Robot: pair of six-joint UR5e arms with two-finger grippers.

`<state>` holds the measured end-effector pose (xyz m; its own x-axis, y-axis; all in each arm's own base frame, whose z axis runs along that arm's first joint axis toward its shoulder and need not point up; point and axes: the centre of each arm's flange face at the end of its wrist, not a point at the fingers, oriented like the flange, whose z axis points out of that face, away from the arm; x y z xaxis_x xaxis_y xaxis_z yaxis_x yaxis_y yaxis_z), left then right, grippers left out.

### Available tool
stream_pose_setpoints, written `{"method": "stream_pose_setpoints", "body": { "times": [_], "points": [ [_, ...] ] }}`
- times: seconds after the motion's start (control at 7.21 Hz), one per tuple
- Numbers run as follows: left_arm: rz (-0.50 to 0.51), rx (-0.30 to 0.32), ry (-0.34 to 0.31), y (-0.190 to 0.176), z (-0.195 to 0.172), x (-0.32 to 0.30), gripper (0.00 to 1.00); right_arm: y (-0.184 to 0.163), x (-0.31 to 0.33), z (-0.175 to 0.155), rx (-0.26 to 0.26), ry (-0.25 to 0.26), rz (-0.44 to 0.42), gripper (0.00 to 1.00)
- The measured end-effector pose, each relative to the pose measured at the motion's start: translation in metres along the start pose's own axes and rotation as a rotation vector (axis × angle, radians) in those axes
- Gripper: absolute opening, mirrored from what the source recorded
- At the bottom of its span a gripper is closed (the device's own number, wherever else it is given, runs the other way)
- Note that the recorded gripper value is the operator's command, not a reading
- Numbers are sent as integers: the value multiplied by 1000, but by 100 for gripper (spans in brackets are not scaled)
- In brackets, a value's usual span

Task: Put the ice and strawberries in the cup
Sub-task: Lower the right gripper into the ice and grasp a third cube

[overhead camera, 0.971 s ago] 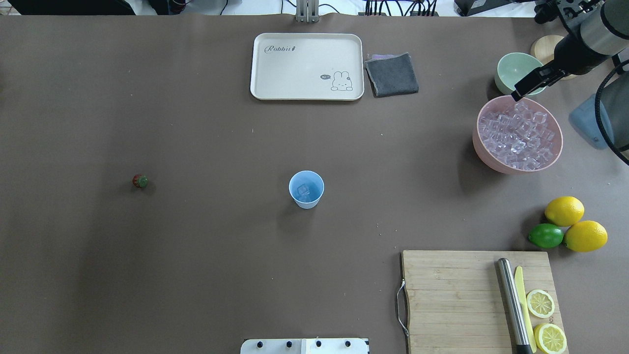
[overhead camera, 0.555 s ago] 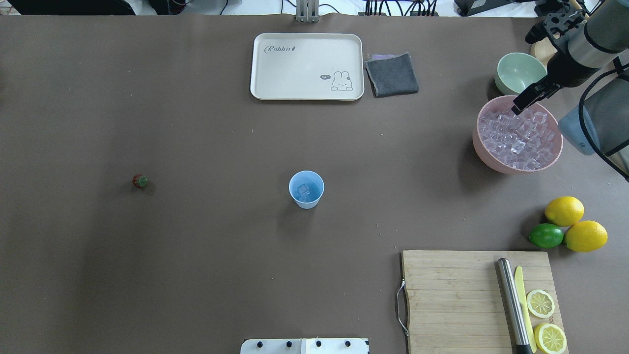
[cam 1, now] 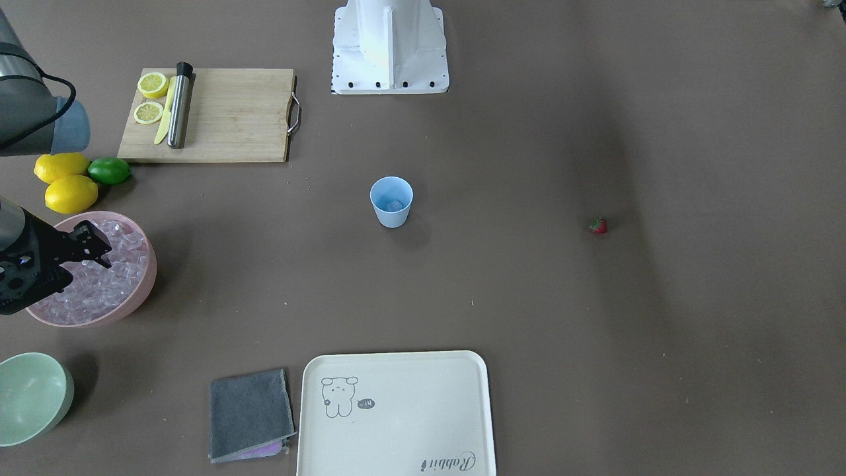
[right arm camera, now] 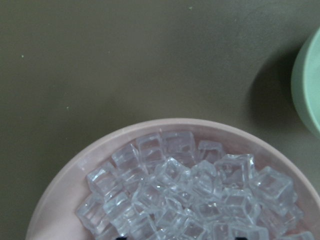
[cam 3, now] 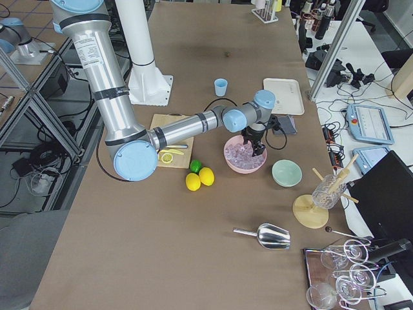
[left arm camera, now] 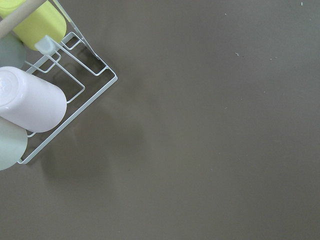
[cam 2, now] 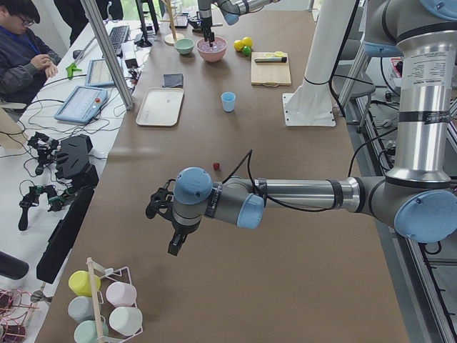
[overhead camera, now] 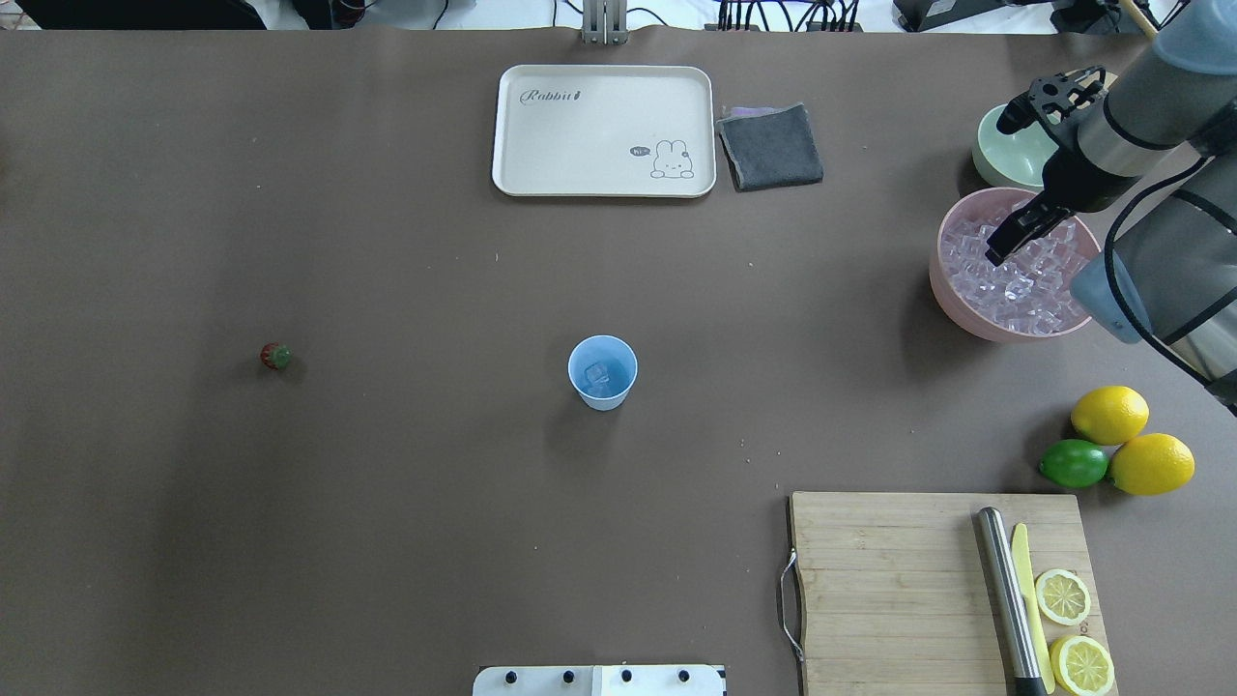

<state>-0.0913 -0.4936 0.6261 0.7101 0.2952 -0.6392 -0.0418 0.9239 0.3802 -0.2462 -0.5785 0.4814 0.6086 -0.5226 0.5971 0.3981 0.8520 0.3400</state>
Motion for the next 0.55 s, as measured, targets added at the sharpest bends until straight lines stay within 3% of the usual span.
{"method": "stream_pose_setpoints", "body": {
  "times": [0.55],
  "points": [
    [9, 7, 0, -7, -2, 4, 99, 17, 4, 20, -41, -9, -88, 70]
  ]
}}
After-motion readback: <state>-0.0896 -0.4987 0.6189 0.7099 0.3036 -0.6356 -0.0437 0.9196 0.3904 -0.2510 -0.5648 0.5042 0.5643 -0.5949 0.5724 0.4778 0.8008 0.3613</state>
